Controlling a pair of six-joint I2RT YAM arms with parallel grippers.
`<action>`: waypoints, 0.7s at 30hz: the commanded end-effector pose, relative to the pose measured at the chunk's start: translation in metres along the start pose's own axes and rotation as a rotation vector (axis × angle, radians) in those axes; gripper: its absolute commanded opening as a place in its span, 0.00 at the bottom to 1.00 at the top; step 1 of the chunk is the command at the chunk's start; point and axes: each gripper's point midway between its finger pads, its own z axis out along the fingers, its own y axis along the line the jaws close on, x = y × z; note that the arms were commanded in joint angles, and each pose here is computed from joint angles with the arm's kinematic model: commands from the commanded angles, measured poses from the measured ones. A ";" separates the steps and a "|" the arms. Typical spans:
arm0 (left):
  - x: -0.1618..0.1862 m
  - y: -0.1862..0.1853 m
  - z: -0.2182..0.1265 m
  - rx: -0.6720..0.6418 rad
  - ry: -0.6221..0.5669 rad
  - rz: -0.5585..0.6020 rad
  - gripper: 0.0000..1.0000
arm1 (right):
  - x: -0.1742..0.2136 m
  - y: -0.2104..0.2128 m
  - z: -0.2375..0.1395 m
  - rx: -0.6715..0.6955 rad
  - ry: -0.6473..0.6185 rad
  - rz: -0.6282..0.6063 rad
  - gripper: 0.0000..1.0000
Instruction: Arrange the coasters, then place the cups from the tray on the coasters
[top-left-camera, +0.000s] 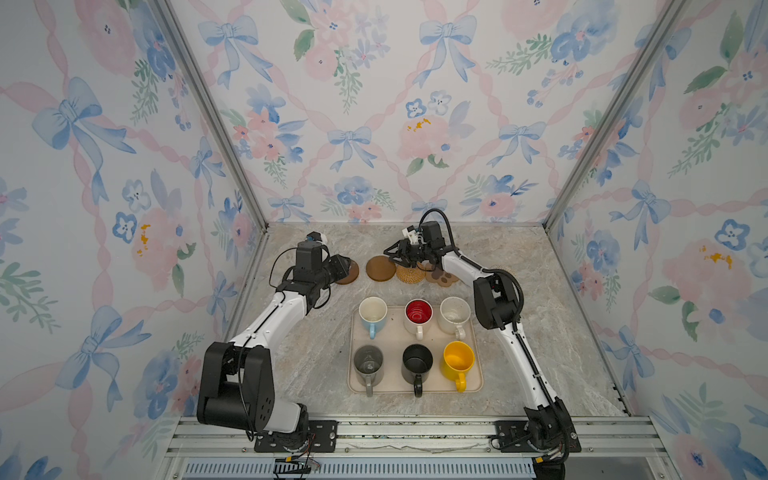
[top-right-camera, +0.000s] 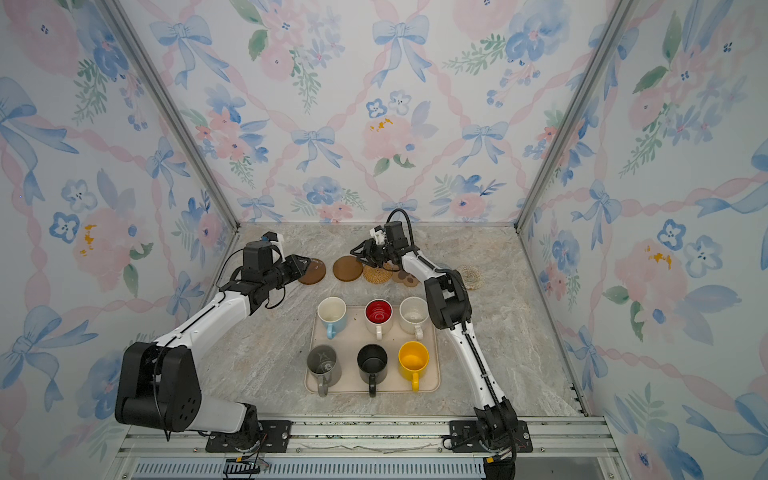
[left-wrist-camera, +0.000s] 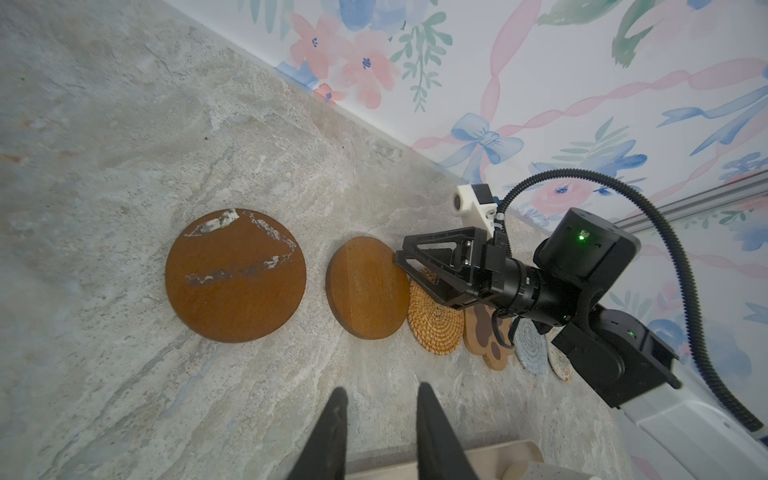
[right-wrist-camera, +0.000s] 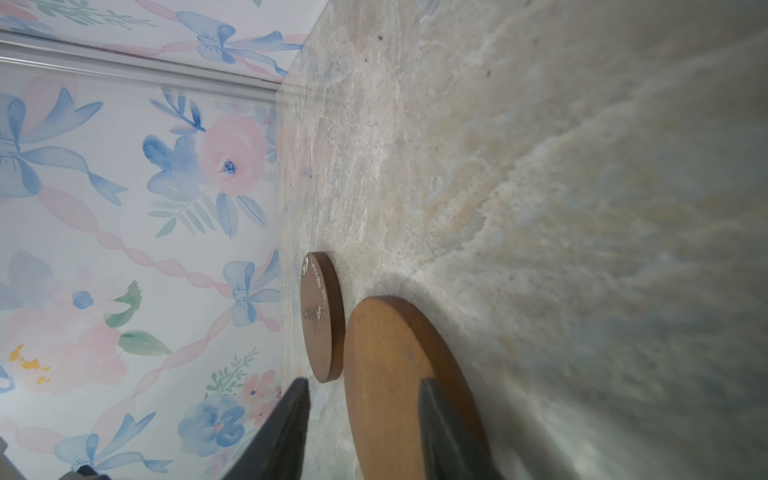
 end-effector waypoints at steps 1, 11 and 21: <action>-0.001 -0.006 -0.005 0.020 -0.015 -0.004 0.26 | -0.016 0.019 -0.016 -0.057 -0.035 0.020 0.46; 0.001 -0.006 -0.003 0.020 -0.011 -0.006 0.26 | -0.020 0.005 -0.016 -0.037 -0.042 0.045 0.46; 0.004 -0.007 -0.001 0.029 -0.007 -0.011 0.26 | 0.005 -0.009 0.002 0.099 0.031 -0.009 0.46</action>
